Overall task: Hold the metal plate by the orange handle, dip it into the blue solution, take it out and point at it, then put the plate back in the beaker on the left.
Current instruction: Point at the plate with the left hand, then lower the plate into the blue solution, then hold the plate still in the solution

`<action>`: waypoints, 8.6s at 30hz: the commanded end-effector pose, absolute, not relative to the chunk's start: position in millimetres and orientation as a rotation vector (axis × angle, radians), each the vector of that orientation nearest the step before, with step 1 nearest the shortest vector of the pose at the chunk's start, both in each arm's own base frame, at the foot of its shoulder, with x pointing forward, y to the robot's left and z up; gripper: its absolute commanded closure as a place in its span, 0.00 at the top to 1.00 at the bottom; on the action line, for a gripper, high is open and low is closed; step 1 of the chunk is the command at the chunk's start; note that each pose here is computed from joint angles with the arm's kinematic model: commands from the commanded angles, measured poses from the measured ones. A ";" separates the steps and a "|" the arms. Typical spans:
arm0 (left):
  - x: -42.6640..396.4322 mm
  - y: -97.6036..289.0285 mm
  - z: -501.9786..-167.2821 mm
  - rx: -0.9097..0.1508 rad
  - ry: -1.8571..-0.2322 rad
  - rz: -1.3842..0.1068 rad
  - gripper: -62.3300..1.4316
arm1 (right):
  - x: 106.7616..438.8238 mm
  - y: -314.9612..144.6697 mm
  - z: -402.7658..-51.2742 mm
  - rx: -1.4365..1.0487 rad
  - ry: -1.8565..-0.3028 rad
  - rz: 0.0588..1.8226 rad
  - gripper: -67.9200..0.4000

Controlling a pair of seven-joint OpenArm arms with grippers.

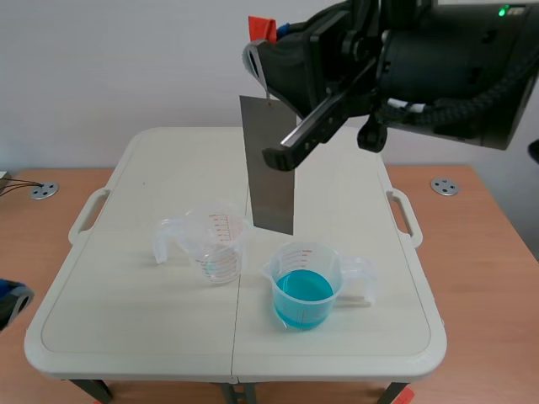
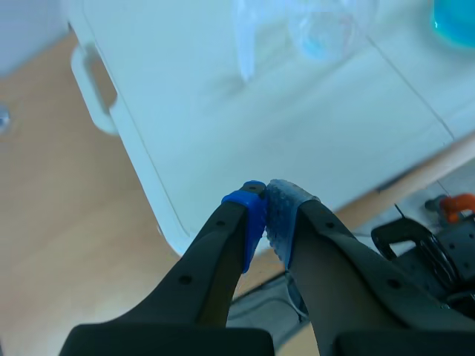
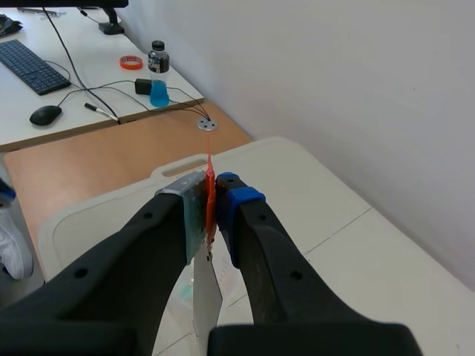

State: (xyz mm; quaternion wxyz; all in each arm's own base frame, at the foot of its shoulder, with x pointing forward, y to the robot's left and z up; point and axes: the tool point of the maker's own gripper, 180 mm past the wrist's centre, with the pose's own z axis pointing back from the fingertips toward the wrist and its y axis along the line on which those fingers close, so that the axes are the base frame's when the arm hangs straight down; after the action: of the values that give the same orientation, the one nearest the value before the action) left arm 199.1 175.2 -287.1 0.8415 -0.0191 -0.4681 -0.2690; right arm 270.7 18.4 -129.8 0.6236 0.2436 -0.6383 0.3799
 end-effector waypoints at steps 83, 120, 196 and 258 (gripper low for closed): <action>304.3 -17.7 -307.1 -0.575 -0.965 -1.067 0.05 | 264.3 -16.8 -128.2 0.519 -1.483 0.904 0.03; 228.1 229.2 -312.4 0.012 -0.941 -0.680 0.05 | 273.3 -22.9 -144.7 0.556 -1.459 0.845 0.03; 68.2 247.8 -371.5 -0.071 -0.555 -0.612 0.05 | 278.9 -22.8 -286.6 0.597 -1.246 0.794 0.03; 68.5 244.2 -372.1 -0.085 -0.556 -0.615 0.05 | 280.6 -18.4 -265.1 0.588 -1.310 0.832 0.03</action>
State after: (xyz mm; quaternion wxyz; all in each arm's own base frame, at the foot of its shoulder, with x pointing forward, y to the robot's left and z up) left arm 68.0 248.7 -373.2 0.9148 -0.0346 -0.2628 -0.3047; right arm 281.9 -22.0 -274.1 0.6864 0.2580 -0.5749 0.3630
